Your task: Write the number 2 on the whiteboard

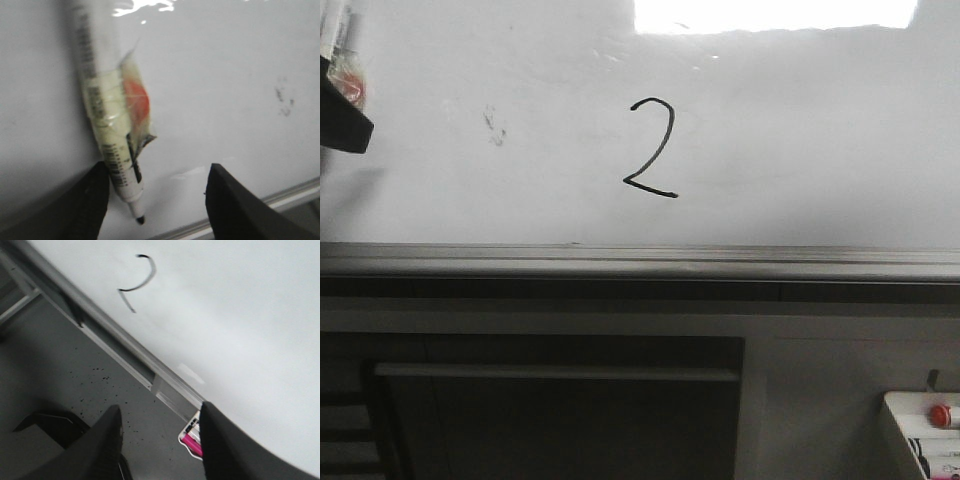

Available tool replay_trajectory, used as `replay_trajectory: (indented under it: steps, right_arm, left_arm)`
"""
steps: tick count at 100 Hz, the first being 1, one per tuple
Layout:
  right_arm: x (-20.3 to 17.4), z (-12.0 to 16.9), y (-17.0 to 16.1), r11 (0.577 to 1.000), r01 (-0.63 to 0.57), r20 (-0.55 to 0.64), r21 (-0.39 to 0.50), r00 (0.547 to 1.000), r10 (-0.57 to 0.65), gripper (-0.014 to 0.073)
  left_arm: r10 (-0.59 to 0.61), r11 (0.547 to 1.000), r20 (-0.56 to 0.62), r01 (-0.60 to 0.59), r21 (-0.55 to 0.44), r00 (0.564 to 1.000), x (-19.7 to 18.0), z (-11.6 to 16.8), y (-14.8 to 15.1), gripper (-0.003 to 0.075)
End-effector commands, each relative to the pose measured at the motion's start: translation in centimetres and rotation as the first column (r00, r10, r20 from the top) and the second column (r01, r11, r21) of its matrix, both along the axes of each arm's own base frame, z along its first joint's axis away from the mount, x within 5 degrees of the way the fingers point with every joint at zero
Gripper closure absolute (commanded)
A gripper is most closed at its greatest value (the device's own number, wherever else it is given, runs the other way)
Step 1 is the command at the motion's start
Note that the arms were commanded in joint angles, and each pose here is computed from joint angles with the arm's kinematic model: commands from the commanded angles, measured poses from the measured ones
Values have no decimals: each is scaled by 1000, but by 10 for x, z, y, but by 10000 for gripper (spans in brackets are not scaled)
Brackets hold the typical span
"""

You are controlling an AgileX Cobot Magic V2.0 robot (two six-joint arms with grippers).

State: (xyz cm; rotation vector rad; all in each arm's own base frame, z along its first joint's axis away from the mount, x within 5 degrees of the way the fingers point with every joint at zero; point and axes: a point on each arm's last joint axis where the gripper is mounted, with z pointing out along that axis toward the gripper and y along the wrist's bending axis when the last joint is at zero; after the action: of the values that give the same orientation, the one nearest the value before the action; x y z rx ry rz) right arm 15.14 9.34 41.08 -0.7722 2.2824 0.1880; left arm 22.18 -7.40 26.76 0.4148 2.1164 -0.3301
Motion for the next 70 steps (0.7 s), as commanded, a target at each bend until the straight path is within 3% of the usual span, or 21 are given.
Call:
replay_trajectory:
  steps: [1,17,36,47,70]
  right_arm:
    - [0,8,-15,986,148,58,76,987,-152,283]
    - [-11,-10,-40,944,297,60,142,949,-308,284]
    - [-40,-26,-68,893,402,119,203,895,-430,284]
    - [-59,-30,-76,874,415,162,252,873,-461,283]
    - [-89,-40,-84,859,366,270,358,840,-471,291]
  left_arm:
    - [-15,1000,47,16,-23,999,-5,21,0,318]
    - [-1,997,-1,1,77,1000,-15,27,9,318]
    - [145,978,-86,-129,164,986,-27,42,29,319]
    - [180,969,-36,-171,178,983,-40,54,36,319]
    - [189,975,148,-204,90,971,-87,87,47,349]
